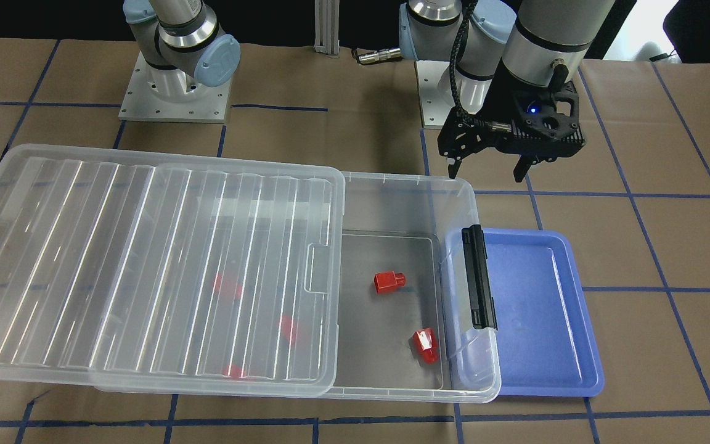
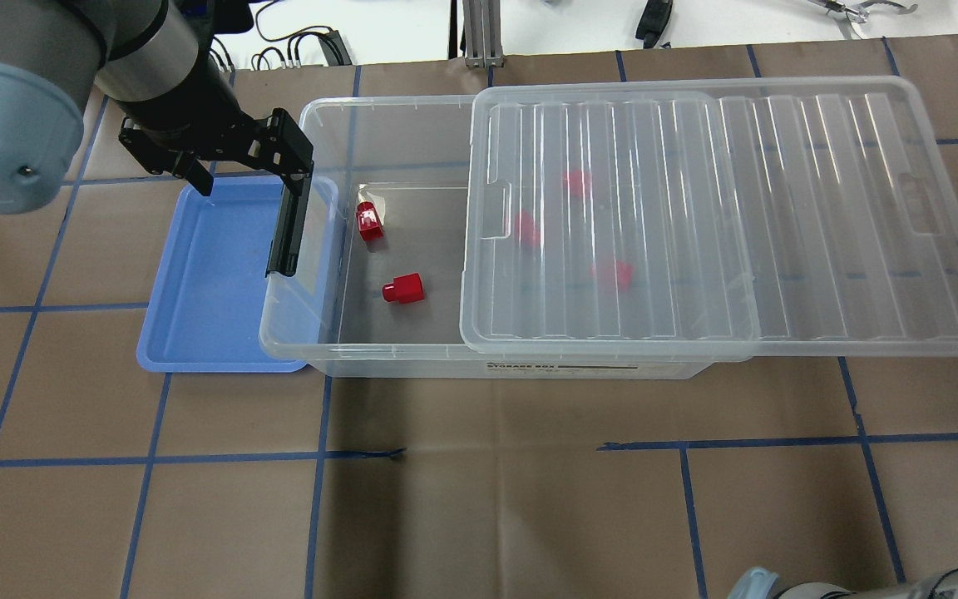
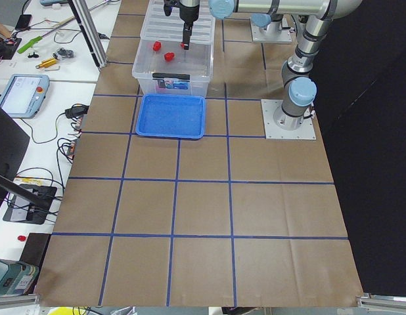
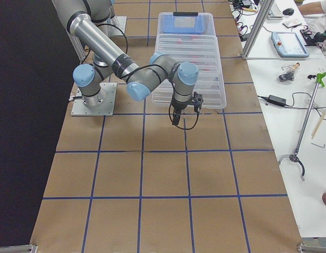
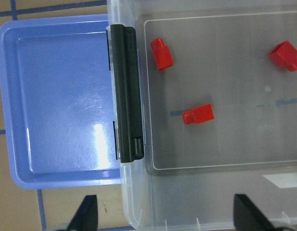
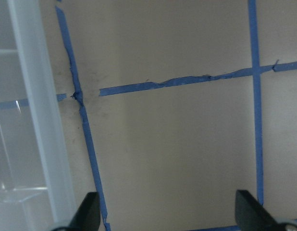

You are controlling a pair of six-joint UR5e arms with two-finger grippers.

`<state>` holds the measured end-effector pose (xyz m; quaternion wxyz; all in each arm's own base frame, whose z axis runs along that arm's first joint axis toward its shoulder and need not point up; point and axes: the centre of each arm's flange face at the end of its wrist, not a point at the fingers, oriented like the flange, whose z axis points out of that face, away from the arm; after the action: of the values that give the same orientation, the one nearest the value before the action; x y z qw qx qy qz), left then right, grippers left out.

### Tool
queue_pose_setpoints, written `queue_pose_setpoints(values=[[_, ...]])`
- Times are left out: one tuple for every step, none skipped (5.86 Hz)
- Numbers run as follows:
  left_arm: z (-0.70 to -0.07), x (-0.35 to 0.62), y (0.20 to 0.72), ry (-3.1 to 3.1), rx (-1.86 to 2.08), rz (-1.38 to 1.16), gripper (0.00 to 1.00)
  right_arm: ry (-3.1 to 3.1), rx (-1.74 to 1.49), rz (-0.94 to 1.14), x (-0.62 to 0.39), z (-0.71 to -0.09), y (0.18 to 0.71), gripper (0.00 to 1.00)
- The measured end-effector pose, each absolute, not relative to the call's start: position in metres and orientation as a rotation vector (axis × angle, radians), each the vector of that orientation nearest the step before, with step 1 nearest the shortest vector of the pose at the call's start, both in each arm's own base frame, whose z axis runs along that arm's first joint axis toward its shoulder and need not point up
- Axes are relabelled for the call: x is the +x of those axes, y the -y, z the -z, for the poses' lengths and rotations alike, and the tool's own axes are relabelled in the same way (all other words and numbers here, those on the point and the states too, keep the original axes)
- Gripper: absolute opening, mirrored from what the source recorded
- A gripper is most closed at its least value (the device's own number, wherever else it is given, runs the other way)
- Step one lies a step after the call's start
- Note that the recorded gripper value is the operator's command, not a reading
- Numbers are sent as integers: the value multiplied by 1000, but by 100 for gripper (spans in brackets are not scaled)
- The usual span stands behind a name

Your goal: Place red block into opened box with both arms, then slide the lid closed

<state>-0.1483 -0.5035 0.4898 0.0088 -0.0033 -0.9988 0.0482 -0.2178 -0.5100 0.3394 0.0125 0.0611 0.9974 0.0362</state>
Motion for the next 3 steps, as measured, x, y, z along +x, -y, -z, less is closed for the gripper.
queue_pose_setpoints(values=[[-489, -149, 504, 3107, 117, -154, 98, -3100, 142, -118, -193, -337, 508, 100], [-490, -149, 503, 3095, 211, -157, 98, -3090, 130, -120, -167, -336, 503, 100], [-492, -149, 502, 3092, 240, -161, 98, -3079, 141, -112, -139, -337, 500, 100]])
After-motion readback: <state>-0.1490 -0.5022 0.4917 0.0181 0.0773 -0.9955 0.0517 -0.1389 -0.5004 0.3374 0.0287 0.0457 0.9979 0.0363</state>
